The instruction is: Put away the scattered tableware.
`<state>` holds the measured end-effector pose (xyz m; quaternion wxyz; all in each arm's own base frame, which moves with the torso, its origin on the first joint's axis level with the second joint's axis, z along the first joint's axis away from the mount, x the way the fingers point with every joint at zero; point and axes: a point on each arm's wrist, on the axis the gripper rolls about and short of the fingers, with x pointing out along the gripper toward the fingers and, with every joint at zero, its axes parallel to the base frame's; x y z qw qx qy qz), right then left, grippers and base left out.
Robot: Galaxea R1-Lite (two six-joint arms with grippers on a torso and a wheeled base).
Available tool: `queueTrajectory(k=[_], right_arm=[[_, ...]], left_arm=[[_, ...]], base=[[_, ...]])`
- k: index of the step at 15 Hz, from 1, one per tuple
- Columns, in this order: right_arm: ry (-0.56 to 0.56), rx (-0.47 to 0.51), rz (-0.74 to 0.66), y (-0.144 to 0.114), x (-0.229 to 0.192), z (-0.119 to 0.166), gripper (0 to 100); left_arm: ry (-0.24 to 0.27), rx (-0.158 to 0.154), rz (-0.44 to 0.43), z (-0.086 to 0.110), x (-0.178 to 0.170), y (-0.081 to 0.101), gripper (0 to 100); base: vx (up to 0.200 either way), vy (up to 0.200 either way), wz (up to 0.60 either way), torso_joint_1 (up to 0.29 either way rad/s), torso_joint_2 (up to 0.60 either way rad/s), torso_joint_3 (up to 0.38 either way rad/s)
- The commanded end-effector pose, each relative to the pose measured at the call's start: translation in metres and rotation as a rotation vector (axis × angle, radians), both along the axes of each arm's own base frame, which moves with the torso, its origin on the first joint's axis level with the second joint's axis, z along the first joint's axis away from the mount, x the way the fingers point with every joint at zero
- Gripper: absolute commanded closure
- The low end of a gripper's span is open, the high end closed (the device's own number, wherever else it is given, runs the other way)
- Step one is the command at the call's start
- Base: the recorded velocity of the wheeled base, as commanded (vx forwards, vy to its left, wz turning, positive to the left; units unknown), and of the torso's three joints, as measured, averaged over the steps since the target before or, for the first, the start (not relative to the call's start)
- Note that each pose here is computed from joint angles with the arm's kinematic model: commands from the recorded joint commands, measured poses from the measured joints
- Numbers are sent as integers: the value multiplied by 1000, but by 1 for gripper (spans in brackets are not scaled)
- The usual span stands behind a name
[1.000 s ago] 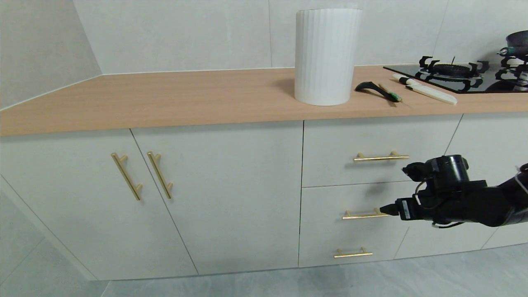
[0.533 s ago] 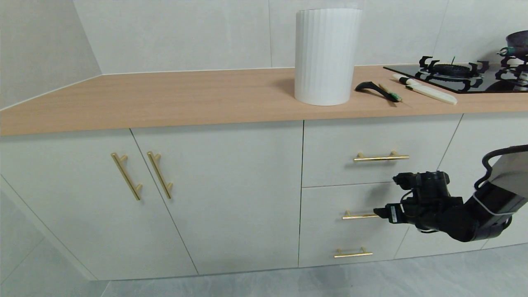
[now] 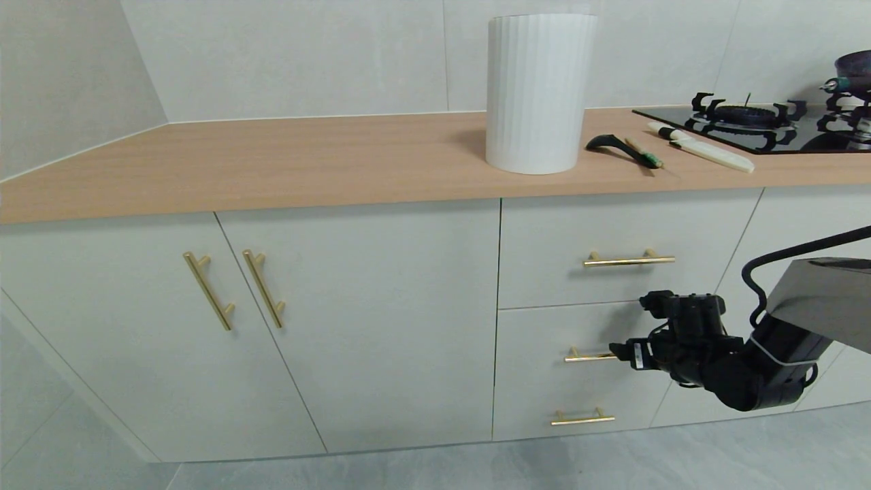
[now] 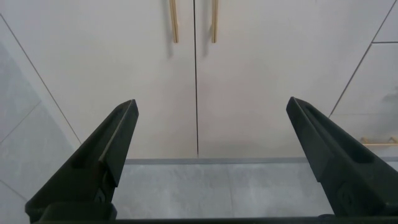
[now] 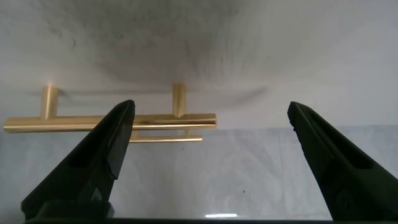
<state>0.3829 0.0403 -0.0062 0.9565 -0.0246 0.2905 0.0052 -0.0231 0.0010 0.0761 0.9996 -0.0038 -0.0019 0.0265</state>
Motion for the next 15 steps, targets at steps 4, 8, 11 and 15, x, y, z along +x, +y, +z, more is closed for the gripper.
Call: queueTrajectory(k=[4,8,11,15], right_arm=[[-8,11,-6,1,5,-9,0],[-13,9,-5,1,6,-14,0],[-5,6,-3,1,5,-15,0],[22,-22,16,0,-1,-20,0]], left_arm=[[1,0,1,0,0,0,0],[1,0,1,0,0,0,0],[2,0,1,0,0,0,0],[1,0,1,0,0,0,0]], base=[[0,0,0,0,0,0],[0,0,0,0,0,0],[0,0,0,0,0,0],[0,0,0,0,0,0]])
